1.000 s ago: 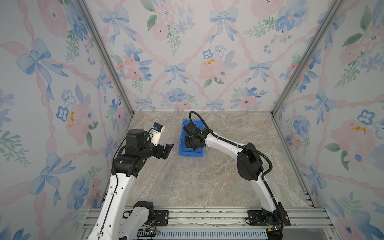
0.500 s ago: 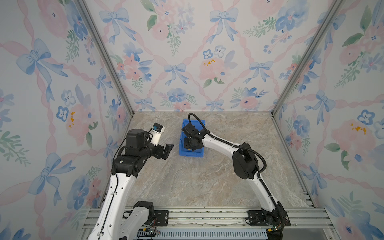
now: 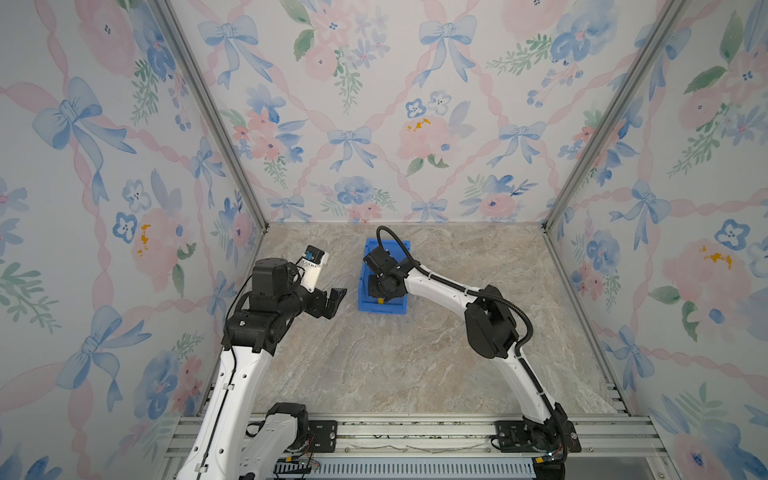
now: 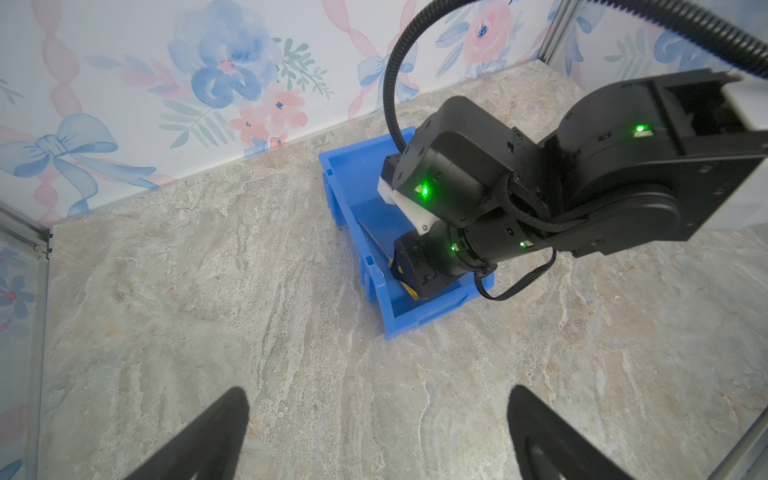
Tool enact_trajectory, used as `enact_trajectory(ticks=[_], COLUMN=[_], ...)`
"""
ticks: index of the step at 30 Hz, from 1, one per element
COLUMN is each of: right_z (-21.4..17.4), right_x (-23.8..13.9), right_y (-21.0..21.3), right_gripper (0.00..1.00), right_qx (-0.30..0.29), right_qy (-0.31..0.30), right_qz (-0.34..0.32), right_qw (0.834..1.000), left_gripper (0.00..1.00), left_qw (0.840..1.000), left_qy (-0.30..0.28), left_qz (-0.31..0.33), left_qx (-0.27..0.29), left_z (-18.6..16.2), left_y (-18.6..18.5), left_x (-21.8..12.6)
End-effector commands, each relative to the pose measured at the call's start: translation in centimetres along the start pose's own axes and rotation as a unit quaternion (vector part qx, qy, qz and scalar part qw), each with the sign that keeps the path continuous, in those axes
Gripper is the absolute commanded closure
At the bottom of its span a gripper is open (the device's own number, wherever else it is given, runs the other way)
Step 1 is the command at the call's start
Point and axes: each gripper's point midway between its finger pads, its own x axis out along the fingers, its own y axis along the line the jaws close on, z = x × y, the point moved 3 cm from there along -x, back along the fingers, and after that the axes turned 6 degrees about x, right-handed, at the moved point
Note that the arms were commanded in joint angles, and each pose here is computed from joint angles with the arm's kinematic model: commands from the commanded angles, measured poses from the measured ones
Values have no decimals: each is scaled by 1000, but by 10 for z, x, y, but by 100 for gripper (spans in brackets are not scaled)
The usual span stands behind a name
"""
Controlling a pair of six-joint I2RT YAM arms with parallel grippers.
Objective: Put the screwdriver in the bin
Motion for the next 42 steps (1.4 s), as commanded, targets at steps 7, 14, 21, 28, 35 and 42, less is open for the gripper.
enact_trajectory(ticks=[7, 14, 21, 28, 35, 42], right_z=[32, 40, 23, 1, -13, -32], right_x=[-59, -142, -237, -289, -287, -282], right_y=[12, 43, 25, -74, -177, -254], right_gripper=[67, 59, 25, 3, 3, 3], right_qx=[-11, -66, -97, -108, -95, -89], right_qy=[-58, -126, -233, -327, -309, -368], right_qz=[15, 66, 122, 79, -13, -82], right_qw=[998, 988, 960, 936, 946, 922], left_gripper=[2, 2, 2, 2, 2, 2], left_qw=[1000, 998, 992, 986, 970, 945], left_qy=[10, 41, 101, 99, 30, -123], left_qz=[10, 39, 63, 105, 197, 264], left_qx=[0, -3, -38, -78, -140, -151], left_z=[-3, -8, -34, -55, -60, -74], left_y=[5, 20, 37, 53, 83, 93], left_x=[1, 13, 37, 55, 68, 63])
